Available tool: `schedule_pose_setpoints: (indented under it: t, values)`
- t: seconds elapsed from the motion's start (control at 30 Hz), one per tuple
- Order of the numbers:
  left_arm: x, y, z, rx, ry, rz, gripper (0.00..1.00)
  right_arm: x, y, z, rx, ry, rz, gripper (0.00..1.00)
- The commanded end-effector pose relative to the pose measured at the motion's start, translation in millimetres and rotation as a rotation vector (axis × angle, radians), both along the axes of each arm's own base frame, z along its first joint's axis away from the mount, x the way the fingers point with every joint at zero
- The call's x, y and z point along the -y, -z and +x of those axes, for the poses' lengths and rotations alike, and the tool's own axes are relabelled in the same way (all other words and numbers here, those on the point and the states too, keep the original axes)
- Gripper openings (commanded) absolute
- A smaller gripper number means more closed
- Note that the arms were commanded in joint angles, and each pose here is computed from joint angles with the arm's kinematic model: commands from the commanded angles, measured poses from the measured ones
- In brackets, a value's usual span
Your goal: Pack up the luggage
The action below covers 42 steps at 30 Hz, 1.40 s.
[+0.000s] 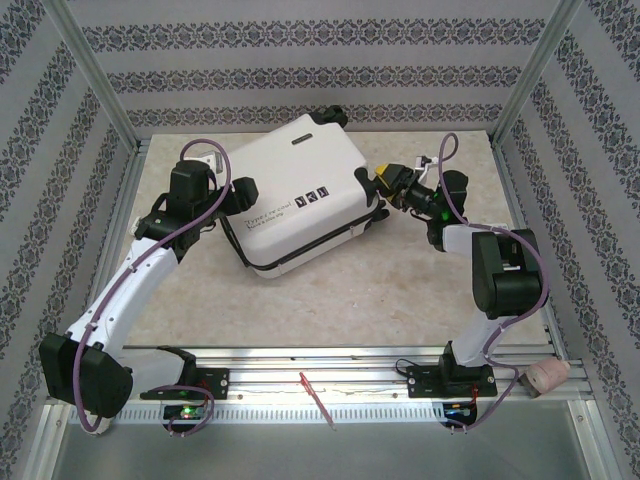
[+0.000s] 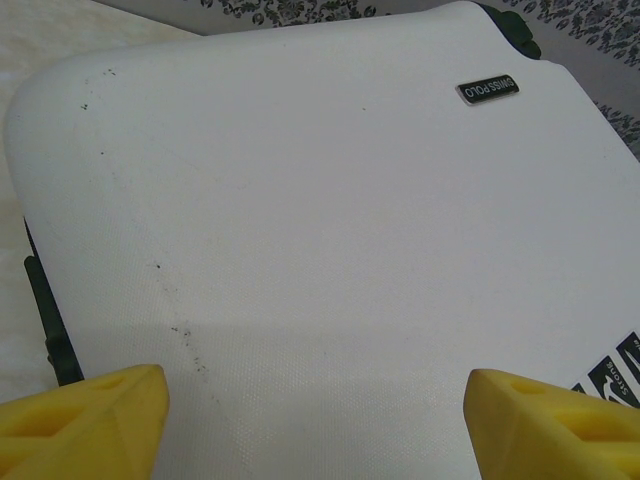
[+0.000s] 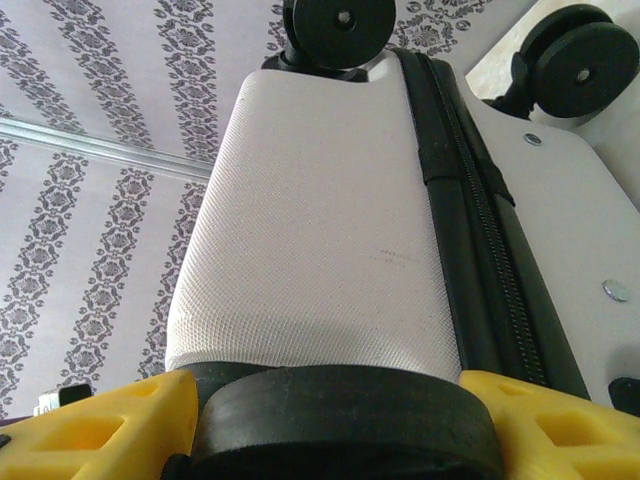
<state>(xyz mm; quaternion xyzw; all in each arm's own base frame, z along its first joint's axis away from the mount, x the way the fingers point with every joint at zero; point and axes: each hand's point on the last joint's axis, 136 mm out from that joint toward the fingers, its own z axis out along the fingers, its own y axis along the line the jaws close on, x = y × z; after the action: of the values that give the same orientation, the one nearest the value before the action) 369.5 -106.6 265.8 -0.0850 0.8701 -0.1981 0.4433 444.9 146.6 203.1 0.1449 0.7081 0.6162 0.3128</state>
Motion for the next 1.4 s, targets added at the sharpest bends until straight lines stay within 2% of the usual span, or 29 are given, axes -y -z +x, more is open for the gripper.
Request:
schedule_pose_setpoints:
  t: [0.0,0.27,0.5,0.63,0.87,1.13,1.37]
  values:
    - [3.8,-10.5,-1.4,0.041,0.009,-0.015,0.78,-20.8,-86.3,-16.6,0.308,-0.092,0.000,0.45]
    - [5.1,-9.4,-1.5,0.038,0.011,-0.023,0.78,-36.4,-103.2,-25.5,0.443,-0.148,-0.021,0.43]
    - [5.3,-9.4,-1.6,0.037,0.010,-0.026,0.78,-54.7,-128.3,-47.5,0.578,-0.203,-0.038,0.43]
    - [6.8,-10.1,-1.1,0.039,0.015,-0.029,0.78,-66.9,-125.9,-59.6,0.636,-0.229,-0.077,0.43]
    - [10.6,-10.2,-0.3,0.037,0.028,-0.033,0.78,-74.1,-127.1,-59.3,0.691,-0.239,-0.075,0.43]
    - [19.1,-8.7,4.2,0.027,0.054,-0.033,0.78,-68.9,-56.2,-18.2,0.551,-0.124,-0.148,0.46]
    - [29.4,-13.1,7.1,0.040,0.084,-0.030,0.78,-67.1,-15.0,0.4,0.566,-0.068,-0.156,0.43]
